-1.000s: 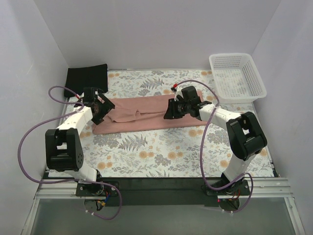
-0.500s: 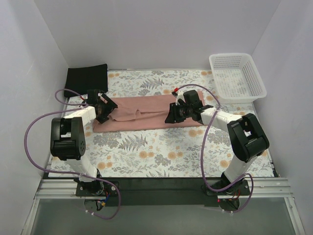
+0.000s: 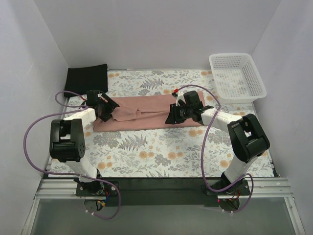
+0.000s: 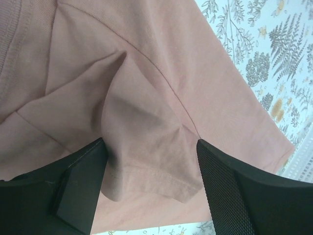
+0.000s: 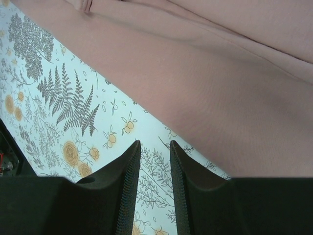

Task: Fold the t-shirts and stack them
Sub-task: Fold the tshirt

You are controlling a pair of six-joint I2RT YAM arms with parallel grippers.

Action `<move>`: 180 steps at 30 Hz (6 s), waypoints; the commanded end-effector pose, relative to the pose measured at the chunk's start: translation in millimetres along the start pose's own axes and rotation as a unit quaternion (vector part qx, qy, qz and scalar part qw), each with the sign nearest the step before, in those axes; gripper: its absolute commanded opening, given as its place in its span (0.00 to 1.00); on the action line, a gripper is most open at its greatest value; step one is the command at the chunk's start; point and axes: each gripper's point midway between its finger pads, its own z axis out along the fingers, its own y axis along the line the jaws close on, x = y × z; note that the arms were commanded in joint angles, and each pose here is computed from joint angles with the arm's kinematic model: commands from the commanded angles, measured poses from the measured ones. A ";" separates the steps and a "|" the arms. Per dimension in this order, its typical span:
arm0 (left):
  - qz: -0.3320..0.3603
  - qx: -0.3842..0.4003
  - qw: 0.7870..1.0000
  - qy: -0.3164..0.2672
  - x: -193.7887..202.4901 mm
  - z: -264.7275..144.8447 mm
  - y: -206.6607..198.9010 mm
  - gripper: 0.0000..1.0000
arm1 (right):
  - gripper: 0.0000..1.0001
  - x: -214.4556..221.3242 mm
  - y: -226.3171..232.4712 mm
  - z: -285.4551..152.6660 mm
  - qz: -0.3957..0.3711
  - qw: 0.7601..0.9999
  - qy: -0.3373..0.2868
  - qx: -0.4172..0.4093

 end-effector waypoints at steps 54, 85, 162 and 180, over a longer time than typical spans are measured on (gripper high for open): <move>0.185 -0.089 0.977 -0.048 31.0 -18.2 -86.0 0.50 | 0.37 -45.4 -107.7 -32.6 -0.013 0.976 -0.033 0.216; 0.251 -0.194 0.946 0.063 57.6 58.4 0.3 0.60 | 0.41 198.4 -28.0 -81.3 0.004 0.909 0.374 0.185; 0.221 -0.019 0.963 0.150 201.5 -138.0 8.6 0.70 | 0.41 75.1 -56.1 -53.7 0.007 0.970 0.135 0.203; 0.263 -0.141 0.926 0.231 274.0 -158.4 76.1 0.65 | 0.51 187.6 4.1 -98.4 0.071 0.950 0.247 0.178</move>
